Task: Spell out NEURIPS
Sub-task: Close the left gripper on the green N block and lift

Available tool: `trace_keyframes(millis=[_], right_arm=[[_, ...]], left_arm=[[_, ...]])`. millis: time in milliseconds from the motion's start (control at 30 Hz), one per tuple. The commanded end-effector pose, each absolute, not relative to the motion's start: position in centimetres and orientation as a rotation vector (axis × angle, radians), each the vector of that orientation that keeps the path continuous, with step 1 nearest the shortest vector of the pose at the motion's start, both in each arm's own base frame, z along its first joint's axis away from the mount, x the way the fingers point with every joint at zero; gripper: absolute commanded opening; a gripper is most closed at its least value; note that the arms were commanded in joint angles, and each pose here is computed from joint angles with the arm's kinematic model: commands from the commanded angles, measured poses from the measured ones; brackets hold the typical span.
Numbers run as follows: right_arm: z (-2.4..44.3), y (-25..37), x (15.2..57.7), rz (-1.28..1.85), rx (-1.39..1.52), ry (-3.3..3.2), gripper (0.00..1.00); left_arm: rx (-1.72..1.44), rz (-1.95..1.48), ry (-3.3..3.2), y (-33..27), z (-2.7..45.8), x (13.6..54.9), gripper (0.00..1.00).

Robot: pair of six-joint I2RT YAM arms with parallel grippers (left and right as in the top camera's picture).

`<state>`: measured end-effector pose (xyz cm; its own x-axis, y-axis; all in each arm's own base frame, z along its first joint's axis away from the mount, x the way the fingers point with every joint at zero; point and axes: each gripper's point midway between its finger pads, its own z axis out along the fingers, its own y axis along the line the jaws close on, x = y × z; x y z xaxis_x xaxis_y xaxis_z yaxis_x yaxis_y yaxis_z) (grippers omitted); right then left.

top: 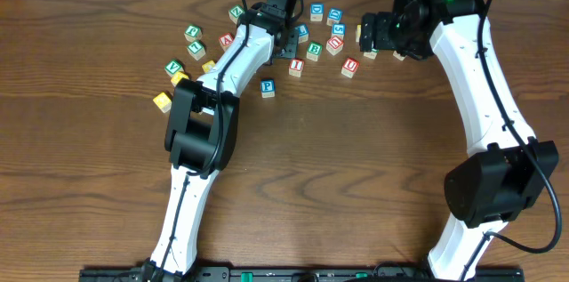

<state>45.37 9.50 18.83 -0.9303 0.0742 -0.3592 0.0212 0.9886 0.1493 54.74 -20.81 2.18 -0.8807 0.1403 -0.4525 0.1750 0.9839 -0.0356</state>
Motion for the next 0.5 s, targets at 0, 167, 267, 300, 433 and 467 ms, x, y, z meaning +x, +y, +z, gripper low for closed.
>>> trace_keyframes(millis=[0, 167, 267, 300, 433, 467], right_arm=[[18.8, 9.1, 45.7, 0.186, 0.091, 2.756, 0.96], [18.8, 9.1, 45.7, 0.186, 0.091, 2.757, 0.96], [18.8, 9.1, 45.7, 0.186, 0.091, 2.756, 0.96], [18.8, 9.1, 45.7, 0.186, 0.091, 2.757, 0.96], [18.8, 9.1, 45.7, 0.186, 0.091, 2.756, 0.96], [18.8, 9.1, 45.7, 0.186, 0.091, 2.756, 0.96]], left_arm=[[0.216, -0.081, 2.670, -20.3, 1.8, 54.8, 0.35], [0.216, -0.082, 2.670, -20.3, 1.8, 54.8, 0.32], [0.216, -0.082, 2.669, -20.3, 1.9, 54.8, 0.30], [0.215, -0.082, 2.669, -20.3, 2.1, 54.8, 0.29], [0.213, -0.087, 2.658, -20.3, 3.4, 54.7, 0.29], [0.208, -0.091, 2.650, -20.3, 4.1, 54.7, 0.29]])
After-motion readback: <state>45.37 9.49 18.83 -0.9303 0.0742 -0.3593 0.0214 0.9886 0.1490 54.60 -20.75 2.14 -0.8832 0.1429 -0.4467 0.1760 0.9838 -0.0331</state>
